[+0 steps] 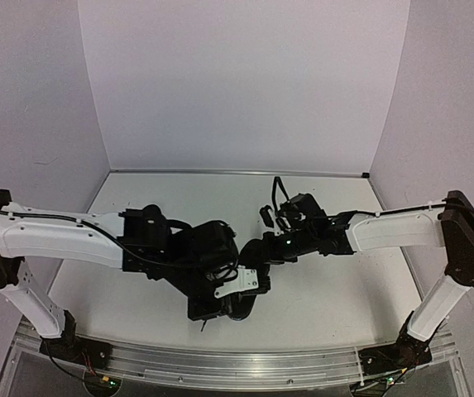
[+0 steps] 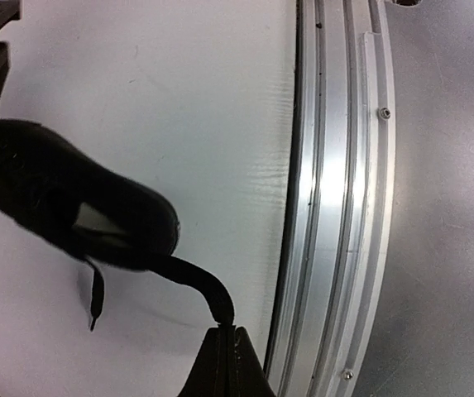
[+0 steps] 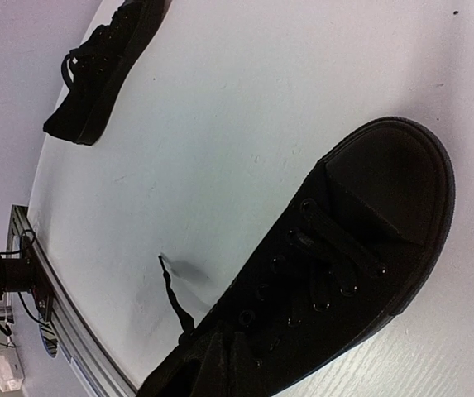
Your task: Tie the shoes
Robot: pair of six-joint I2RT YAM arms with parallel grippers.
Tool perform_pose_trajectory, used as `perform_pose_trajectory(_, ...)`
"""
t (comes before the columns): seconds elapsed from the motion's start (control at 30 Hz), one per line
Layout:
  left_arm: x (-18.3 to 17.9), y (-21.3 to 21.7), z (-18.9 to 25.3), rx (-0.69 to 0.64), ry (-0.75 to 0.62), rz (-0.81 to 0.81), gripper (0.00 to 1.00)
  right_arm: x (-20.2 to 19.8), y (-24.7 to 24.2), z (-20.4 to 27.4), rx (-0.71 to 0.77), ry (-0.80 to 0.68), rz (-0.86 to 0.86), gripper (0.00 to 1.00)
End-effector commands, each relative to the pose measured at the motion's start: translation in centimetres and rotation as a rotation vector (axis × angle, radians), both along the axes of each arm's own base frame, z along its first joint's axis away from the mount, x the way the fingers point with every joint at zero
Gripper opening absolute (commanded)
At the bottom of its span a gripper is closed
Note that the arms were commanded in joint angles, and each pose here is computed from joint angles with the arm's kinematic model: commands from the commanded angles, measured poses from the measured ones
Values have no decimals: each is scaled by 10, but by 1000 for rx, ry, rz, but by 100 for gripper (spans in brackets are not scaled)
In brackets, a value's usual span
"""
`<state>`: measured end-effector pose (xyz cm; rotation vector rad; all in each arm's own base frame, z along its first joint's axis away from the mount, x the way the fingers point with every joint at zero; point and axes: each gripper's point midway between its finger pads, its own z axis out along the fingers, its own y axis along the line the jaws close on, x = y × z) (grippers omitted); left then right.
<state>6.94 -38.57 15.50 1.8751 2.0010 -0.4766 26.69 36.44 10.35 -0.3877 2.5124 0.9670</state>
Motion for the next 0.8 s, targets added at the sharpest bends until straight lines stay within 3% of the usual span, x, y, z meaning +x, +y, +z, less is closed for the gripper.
perform_pose_trajectory(0.0, -11, -72, 27, -202, -44, -222, 0, 4, 12, 22, 46, -42, 51, 0)
perform_pose_trajectory(0.17, -18, -129, 41, -349, -107, -398, 0, 1, 17, 25, 60, -49, 100, 0)
perform_pose_trajectory(0.33, -12, -160, 22, -343, -186, -503, 0, -2, 18, 28, 70, -53, 124, 0)
perform_pose_trajectory(0.53, 5, -167, 6, -329, -222, -506, 1, -3, 18, 29, 74, -54, 136, 0)
perform_pose_trajectory(0.77, 33, -165, 4, -328, -295, -429, 14, -3, 21, 29, 82, -53, 151, 0)
